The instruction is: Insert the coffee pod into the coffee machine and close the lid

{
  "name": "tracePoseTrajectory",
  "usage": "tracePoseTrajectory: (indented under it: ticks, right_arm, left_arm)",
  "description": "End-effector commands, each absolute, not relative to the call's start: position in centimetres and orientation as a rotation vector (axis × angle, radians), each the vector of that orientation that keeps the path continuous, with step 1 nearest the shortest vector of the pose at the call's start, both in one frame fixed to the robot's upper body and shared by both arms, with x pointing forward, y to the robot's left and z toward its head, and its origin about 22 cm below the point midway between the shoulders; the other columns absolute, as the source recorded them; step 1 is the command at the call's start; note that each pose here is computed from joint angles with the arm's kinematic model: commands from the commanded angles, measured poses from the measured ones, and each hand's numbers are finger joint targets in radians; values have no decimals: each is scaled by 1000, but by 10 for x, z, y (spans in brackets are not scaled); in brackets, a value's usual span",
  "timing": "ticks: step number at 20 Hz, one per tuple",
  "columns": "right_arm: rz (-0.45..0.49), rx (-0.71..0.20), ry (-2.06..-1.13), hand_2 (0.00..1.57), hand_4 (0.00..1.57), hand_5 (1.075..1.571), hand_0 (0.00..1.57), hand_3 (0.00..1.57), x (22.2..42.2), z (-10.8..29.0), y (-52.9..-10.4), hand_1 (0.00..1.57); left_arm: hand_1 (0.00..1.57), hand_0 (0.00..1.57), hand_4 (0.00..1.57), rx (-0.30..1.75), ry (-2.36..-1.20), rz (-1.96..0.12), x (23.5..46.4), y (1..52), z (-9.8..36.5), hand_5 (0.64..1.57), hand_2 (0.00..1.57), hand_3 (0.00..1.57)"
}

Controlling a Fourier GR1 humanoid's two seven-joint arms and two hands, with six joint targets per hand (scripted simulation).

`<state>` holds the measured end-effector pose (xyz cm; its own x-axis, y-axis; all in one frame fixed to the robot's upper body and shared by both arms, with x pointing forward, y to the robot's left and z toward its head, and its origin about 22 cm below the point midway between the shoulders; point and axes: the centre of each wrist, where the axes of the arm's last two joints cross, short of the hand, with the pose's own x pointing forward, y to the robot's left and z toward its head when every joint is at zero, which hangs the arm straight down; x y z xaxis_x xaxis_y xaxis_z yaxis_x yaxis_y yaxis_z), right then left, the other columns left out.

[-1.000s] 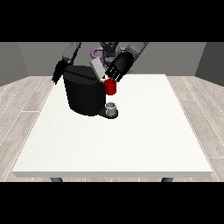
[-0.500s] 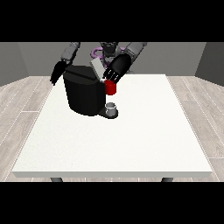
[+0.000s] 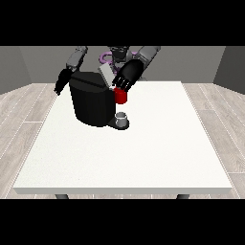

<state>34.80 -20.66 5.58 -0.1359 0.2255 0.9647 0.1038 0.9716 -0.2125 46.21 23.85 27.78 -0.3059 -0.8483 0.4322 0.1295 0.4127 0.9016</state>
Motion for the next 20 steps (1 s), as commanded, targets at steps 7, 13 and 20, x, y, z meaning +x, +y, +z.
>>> tracePoseTrajectory:
  ticks: [7, 13, 20]
  right_arm:
    - [148, -259, -1731, 0, 141, 1571, 0, 0, 351, 65, -214, 0]
    - [121, -254, -1740, 0, 145, 1571, 0, 0, 353, 60, -218, 0]
    - [85, -270, -1748, 0, 0, 1571, 0, 0, 355, 59, -212, 0]
  left_arm:
    - [1241, 1241, 290, 736, -1630, -1073, 463, 233, 272, 1571, 1255, 1199]
    - [1210, 1210, 0, 840, -1577, -1189, 461, 236, 287, 1571, 1220, 1093]
    - [1115, 1115, 0, 807, -1611, -1197, 463, 229, 275, 1571, 1136, 1016]
